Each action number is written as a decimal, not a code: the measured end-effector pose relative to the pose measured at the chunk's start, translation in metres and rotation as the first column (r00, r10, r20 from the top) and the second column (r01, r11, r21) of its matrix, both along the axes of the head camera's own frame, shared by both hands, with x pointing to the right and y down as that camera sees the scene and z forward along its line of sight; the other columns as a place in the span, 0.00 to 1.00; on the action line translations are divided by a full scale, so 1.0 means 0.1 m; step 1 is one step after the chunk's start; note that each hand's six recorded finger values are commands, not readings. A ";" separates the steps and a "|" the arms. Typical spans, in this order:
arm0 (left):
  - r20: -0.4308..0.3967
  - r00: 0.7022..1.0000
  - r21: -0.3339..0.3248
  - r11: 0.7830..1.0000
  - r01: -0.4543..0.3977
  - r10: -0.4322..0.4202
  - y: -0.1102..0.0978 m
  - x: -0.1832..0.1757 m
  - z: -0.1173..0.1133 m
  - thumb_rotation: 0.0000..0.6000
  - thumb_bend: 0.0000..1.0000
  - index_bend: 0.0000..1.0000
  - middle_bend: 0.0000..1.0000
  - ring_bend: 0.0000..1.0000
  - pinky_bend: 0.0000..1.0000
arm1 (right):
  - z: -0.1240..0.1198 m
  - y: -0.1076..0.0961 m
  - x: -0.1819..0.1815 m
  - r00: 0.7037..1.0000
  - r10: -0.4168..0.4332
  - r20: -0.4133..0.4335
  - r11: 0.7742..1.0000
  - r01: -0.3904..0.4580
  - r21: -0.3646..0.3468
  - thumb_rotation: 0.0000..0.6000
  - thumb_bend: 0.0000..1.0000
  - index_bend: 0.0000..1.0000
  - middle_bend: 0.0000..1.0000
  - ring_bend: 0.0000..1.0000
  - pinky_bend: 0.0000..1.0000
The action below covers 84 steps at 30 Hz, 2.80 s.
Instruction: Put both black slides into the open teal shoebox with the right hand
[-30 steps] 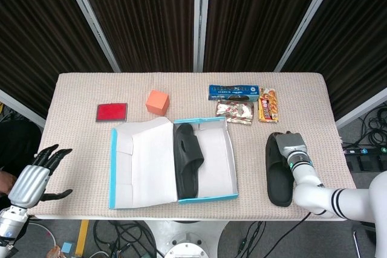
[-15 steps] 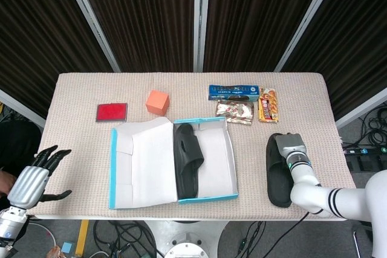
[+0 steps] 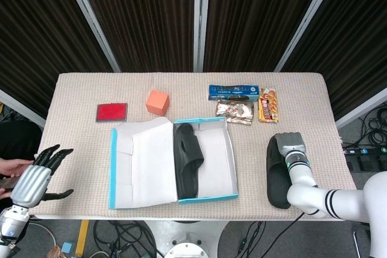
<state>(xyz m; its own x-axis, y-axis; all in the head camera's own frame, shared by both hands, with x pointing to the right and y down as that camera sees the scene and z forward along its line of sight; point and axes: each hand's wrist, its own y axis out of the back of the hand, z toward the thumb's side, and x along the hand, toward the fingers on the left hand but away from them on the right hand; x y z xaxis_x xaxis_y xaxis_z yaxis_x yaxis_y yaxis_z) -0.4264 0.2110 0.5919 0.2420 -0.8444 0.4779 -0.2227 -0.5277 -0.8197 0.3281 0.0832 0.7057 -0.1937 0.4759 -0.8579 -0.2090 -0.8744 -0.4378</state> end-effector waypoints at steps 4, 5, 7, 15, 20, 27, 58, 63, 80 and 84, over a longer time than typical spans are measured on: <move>0.005 1.000 -0.004 1.000 0.004 -0.004 -0.03 0.03 0.02 1.00 0.00 0.11 0.15 0.01 0.09 | -0.02 -0.04 -0.02 1.000 0.012 0.023 1.000 -0.012 0.027 1.00 0.11 0.46 0.42 0.37 0.59; 0.005 1.000 -0.004 1.000 0.005 -0.005 -0.04 0.04 0.02 1.00 0.00 0.11 0.15 0.01 0.09 | -0.02 -0.05 -0.03 0.999 0.015 0.030 0.999 -0.016 0.036 1.00 0.12 0.48 0.44 0.39 0.61; 0.005 1.000 -0.003 1.000 0.005 -0.005 -0.06 0.05 0.03 1.00 0.00 0.11 0.15 0.01 0.09 | -0.05 -0.07 -0.03 0.999 0.023 0.048 0.998 -0.026 0.058 1.00 0.14 0.51 0.47 0.42 0.64; 0.005 1.000 0.000 1.000 0.002 -0.002 -0.07 0.07 0.02 1.00 0.00 0.11 0.15 0.01 0.09 | -0.25 -0.16 0.02 0.992 0.054 0.113 0.988 -0.070 0.138 1.00 0.16 0.57 0.50 0.46 0.68; 0.004 1.000 0.004 1.000 -0.006 0.006 -0.02 0.04 -0.01 1.00 0.00 0.11 0.15 0.01 0.09 | -0.47 -0.22 0.05 0.986 0.063 0.154 0.978 -0.092 0.187 1.00 0.16 0.57 0.51 0.46 0.68; -0.007 1.000 0.008 1.000 -0.022 0.022 -0.02 0.08 -0.01 1.00 0.00 0.11 0.15 0.01 0.09 | -1.04 -0.38 0.05 0.968 0.038 0.247 0.942 -0.117 0.315 1.00 0.16 0.58 0.51 0.47 0.68; 0.029 0.999 0.052 0.998 -0.025 0.024 -0.01 -0.03 -0.13 1.00 0.00 0.11 0.15 0.01 0.09 | -0.94 -0.23 -0.77 0.473 0.073 0.878 0.873 -0.456 0.173 1.00 0.17 0.62 0.54 0.50 0.70; 0.043 0.999 0.062 0.998 -0.026 0.024 -0.01 -0.08 -0.13 1.00 0.00 0.11 0.15 0.01 0.09 | -0.75 -0.25 -0.95 0.370 0.099 0.924 0.867 -0.488 0.102 1.00 0.16 0.62 0.54 0.50 0.70; 0.046 0.999 0.076 0.997 -0.030 0.027 0.00 -0.12 -0.13 1.00 0.00 0.11 0.15 0.01 0.09 | -0.43 -0.12 -1.13 0.244 0.173 0.954 0.874 -0.485 -0.034 1.00 0.15 0.62 0.54 0.50 0.70; 0.048 0.998 0.077 0.996 -0.033 0.030 0.01 -0.12 -0.11 1.00 0.00 0.11 0.15 0.01 0.09 | -0.35 -0.10 -1.09 0.263 0.175 0.949 0.878 -0.478 -0.029 1.00 0.15 0.62 0.54 0.50 0.70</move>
<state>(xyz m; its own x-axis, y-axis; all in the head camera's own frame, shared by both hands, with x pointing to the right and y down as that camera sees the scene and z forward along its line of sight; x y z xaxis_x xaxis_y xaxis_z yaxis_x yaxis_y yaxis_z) -0.4379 0.2122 0.5808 0.2482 -0.8716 0.4228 -0.1676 -0.4685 -0.8674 0.2191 0.0732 0.6707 0.4409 0.7663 -0.4674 0.7299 -0.6092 -0.3101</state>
